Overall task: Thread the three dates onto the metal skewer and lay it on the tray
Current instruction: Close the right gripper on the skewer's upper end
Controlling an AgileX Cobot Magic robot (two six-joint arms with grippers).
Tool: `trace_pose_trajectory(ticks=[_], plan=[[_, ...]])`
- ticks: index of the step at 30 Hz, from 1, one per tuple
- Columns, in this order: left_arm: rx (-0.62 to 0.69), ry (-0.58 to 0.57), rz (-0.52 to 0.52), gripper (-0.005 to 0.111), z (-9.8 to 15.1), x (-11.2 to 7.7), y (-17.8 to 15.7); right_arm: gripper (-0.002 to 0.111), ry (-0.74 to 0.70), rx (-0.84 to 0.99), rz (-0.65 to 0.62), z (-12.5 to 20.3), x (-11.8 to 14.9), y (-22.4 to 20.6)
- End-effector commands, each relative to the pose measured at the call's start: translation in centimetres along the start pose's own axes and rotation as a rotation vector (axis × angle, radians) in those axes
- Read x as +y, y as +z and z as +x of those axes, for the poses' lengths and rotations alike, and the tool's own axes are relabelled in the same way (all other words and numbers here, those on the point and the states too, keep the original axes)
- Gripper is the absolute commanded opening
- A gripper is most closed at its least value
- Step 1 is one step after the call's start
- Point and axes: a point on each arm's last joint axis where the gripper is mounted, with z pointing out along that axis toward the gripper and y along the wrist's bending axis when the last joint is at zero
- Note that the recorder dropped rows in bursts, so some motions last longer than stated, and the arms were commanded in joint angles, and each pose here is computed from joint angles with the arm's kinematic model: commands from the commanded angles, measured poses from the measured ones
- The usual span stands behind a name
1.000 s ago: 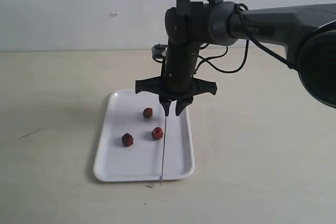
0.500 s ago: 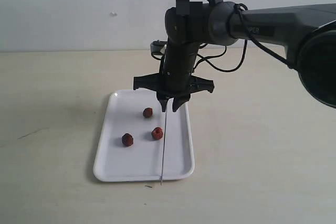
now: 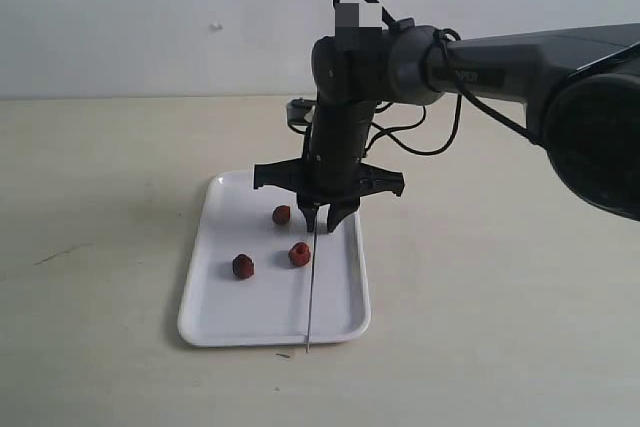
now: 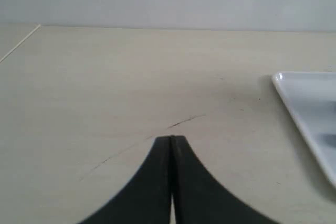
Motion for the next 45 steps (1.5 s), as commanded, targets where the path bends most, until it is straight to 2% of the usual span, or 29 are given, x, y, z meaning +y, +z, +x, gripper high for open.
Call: trace_pose_trajectory(ticks=[1,24,29,35,45], plan=[[-0.007,-0.009,-0.003,0.0,0.0,0.0,0.0,0.027,0.0,-0.012,-0.009,-0.1,0.2,-0.3],[-0.007,-0.009,-0.003,0.0,0.0,0.0,0.0,0.026,0.001,0.035,0.013,0.2,0.0,1.1],[-0.007,-0.009,-0.003,0.0,0.0,0.0,0.0,0.02,0.001,0.035,0.013,0.2,0.0,1.1],[-0.007,-0.009,-0.003,0.0,0.0,0.0,0.0,0.0,0.0,0.034,0.015,0.2,-0.1,1.1],[-0.007,-0.009,-0.003,0.0,0.0,0.0,0.0,0.0,-0.004,0.019,0.012,0.1,0.0,0.5]])
